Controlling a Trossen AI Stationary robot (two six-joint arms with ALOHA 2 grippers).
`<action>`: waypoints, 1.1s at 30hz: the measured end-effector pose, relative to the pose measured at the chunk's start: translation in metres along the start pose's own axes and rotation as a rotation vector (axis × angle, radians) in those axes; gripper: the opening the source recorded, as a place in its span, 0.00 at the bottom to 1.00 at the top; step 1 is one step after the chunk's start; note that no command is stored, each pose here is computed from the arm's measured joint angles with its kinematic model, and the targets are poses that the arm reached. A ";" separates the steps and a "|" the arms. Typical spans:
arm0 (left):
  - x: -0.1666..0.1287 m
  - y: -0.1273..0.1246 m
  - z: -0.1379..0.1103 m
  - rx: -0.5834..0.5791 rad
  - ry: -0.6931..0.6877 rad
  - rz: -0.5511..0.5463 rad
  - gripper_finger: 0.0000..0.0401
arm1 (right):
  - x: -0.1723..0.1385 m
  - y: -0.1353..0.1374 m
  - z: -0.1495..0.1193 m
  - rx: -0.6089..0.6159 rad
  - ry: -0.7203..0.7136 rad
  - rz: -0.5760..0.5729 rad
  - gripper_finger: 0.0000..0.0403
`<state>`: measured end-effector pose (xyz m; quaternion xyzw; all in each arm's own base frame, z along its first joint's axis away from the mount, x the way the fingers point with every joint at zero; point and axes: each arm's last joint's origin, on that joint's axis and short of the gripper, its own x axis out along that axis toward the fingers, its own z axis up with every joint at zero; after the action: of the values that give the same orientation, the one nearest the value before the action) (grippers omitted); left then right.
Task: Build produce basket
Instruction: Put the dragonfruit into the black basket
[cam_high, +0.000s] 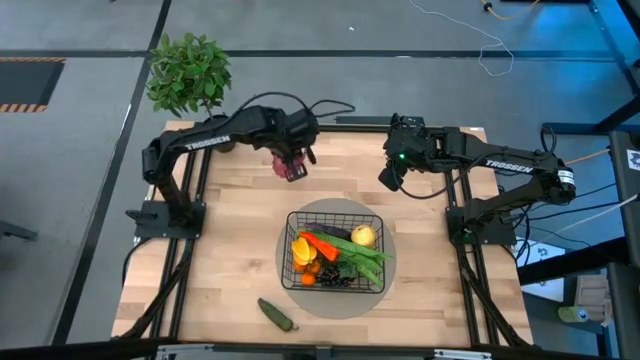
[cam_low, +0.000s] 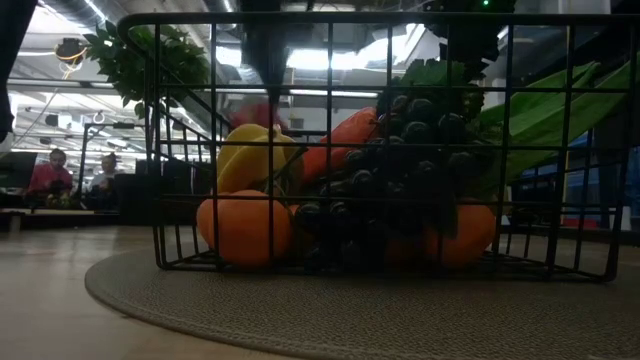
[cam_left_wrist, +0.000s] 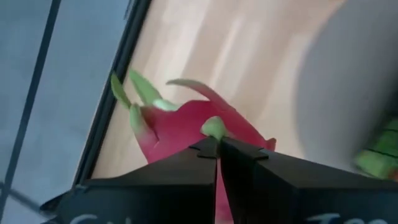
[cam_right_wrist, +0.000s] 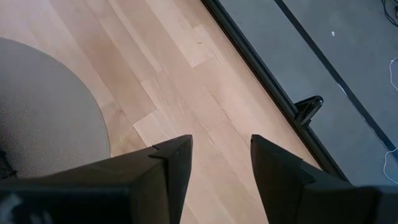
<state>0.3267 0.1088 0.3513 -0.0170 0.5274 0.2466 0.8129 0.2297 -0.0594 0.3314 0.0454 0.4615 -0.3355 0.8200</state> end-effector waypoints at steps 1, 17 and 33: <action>-0.009 -0.006 0.002 0.012 -0.014 -0.015 0.00 | 0.000 0.000 0.000 0.000 0.000 0.000 0.38; -0.113 -0.102 0.000 0.157 -0.295 -0.243 0.00 | 0.000 0.000 0.000 0.002 0.000 -0.001 0.38; -0.124 -0.159 -0.018 0.360 -0.308 -0.319 0.00 | 0.000 0.000 0.000 0.002 0.000 -0.001 0.38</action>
<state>0.3379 -0.0829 0.4135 0.0825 0.4237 0.0177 0.9018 0.2299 -0.0595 0.3314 0.0462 0.4609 -0.3363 0.8200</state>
